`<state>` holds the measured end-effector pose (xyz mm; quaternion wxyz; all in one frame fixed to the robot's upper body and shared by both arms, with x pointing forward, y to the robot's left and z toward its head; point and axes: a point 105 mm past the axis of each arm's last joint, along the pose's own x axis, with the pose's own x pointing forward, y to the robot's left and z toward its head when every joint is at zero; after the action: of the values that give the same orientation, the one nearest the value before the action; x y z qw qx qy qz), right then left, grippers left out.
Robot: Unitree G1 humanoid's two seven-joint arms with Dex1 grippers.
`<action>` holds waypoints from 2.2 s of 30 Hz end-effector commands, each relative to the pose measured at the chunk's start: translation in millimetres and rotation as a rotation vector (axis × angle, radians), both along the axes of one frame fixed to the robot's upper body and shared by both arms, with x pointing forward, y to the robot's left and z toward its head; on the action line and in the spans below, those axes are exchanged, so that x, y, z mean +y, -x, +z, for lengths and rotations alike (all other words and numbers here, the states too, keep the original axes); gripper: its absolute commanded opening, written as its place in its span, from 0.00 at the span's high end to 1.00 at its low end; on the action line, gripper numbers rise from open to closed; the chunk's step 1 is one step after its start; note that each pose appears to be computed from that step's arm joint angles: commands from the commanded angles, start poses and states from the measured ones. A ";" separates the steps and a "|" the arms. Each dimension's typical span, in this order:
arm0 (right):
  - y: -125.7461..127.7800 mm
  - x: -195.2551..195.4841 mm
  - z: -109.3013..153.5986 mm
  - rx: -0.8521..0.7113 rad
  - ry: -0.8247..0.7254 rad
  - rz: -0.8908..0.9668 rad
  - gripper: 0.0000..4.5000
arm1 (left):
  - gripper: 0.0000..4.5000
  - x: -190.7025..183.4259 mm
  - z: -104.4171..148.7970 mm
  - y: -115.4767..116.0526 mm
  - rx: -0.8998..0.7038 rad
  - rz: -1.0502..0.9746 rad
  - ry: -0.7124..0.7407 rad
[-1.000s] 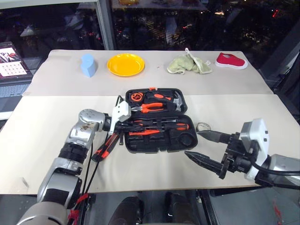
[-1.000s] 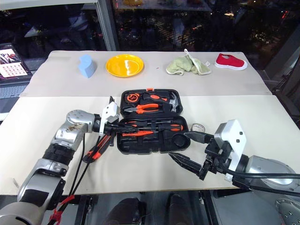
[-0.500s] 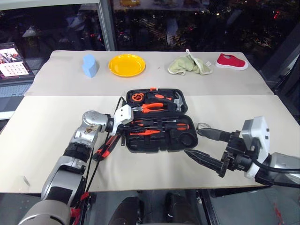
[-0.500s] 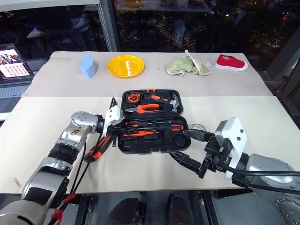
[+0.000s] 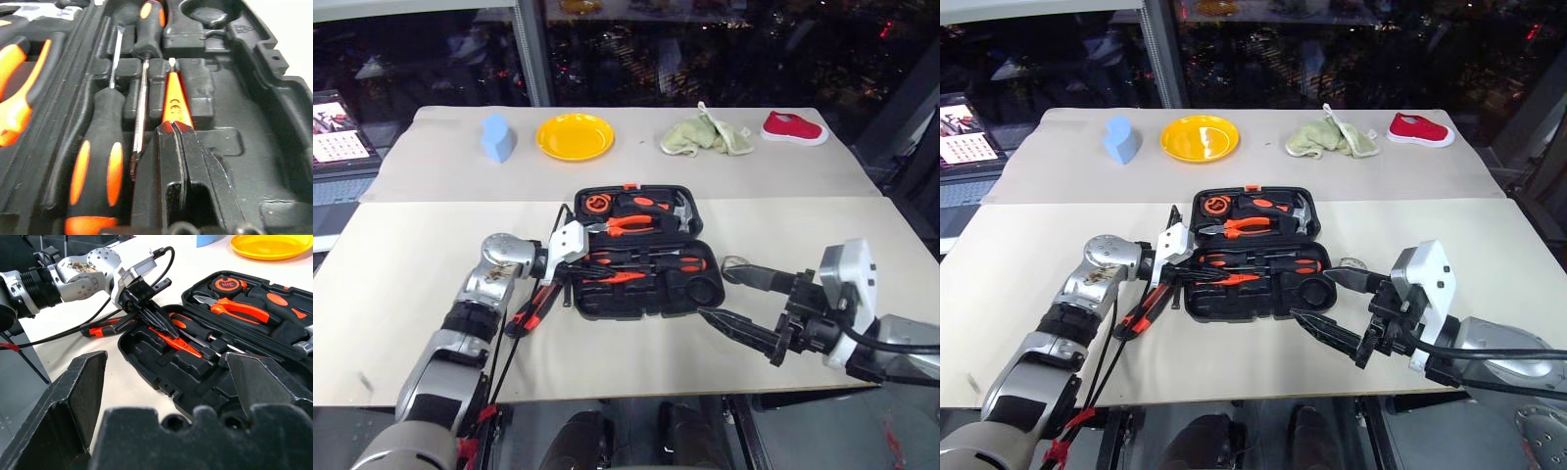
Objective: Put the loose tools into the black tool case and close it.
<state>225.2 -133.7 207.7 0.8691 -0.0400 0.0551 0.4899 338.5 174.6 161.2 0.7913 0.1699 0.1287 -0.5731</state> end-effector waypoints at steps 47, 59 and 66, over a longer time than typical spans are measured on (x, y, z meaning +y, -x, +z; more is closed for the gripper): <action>1.6 38.3 -9.3 -0.085 -0.021 0.163 0.00 | 0.19 22.5 -46.0 64.1 0.412 0.529 -0.598; 2.1 31.2 -5.2 -0.095 -0.019 0.119 0.00 | 0.63 79.4 -52.6 35.7 0.441 0.796 -0.519; 3.5 22.4 -3.7 -0.086 0.008 0.103 0.00 | 0.63 75.1 3.3 -6.9 0.094 0.625 -0.437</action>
<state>226.5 -111.6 194.8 0.8476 -0.0578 0.0319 0.5265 331.6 273.0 130.1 0.8589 0.2211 0.4137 -0.2055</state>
